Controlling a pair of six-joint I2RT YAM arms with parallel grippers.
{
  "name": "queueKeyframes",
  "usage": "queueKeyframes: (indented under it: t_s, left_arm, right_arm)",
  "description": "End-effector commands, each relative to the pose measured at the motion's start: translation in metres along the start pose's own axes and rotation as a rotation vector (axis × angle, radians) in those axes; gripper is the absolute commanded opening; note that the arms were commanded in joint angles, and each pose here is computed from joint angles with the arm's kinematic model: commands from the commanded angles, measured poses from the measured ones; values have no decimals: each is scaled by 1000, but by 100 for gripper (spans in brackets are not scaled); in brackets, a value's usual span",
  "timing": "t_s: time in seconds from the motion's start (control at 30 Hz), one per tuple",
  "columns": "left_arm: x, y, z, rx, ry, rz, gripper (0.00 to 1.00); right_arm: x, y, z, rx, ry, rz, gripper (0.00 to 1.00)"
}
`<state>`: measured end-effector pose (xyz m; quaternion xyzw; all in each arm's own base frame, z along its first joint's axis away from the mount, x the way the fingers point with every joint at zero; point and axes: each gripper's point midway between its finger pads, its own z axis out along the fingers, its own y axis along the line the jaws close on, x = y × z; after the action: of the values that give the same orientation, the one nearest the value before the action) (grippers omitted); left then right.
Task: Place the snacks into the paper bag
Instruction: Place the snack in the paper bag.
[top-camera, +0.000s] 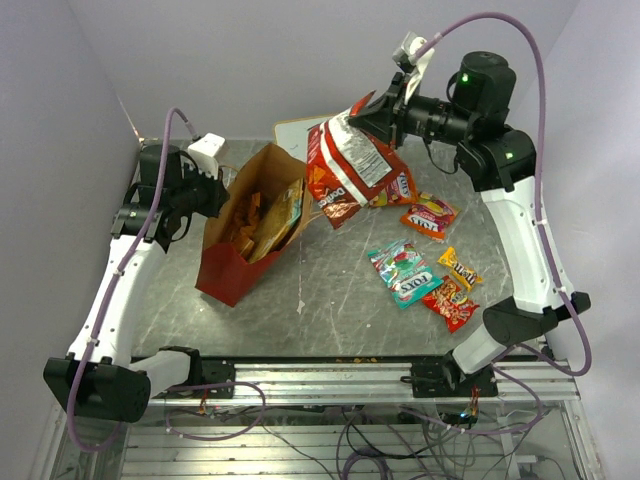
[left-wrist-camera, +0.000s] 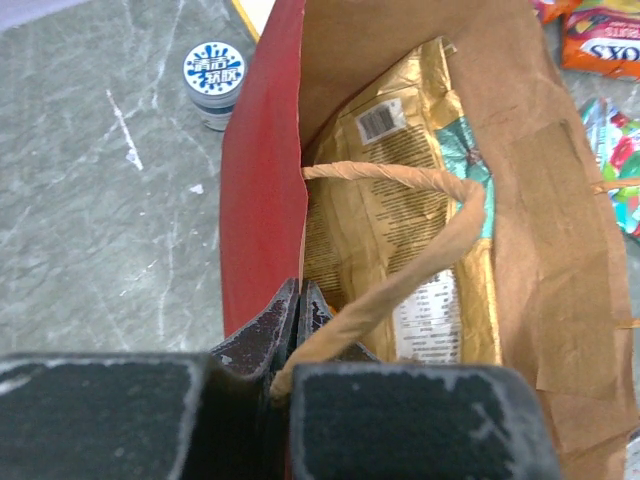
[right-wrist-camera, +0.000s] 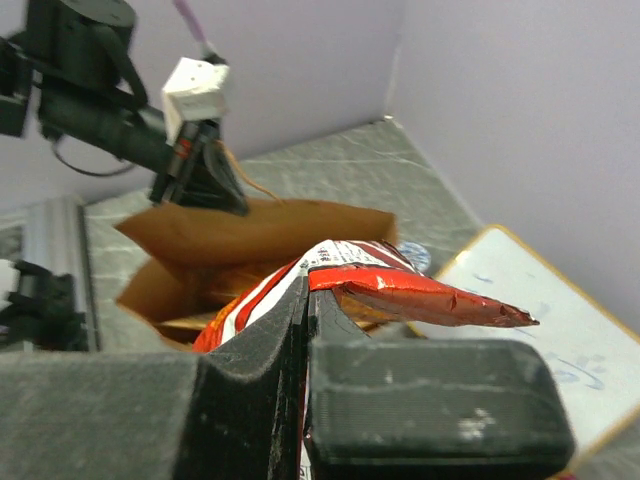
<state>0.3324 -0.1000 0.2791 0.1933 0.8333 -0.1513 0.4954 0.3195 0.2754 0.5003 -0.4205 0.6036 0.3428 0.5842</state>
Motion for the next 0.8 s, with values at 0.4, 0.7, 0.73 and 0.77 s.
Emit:
queueKeyframes:
  t_s: [0.4,0.7,0.73,0.77]
  left_arm:
    - [-31,-28,-8,106,-194,-115,7]
    - [-23,-37,-6,162,-185,-78,7]
    - [-22,-38,-7,172,-185,-72,7]
    - [-20,-40,-6,182,-182,-67,7]
  right_arm:
    - [57,59,75,-165,60,389,0]
    - [91,53,91,-115,99,538,0]
    - [93,48,94,-95,100,546,0]
    - [95,43,97,-74,103,552,0]
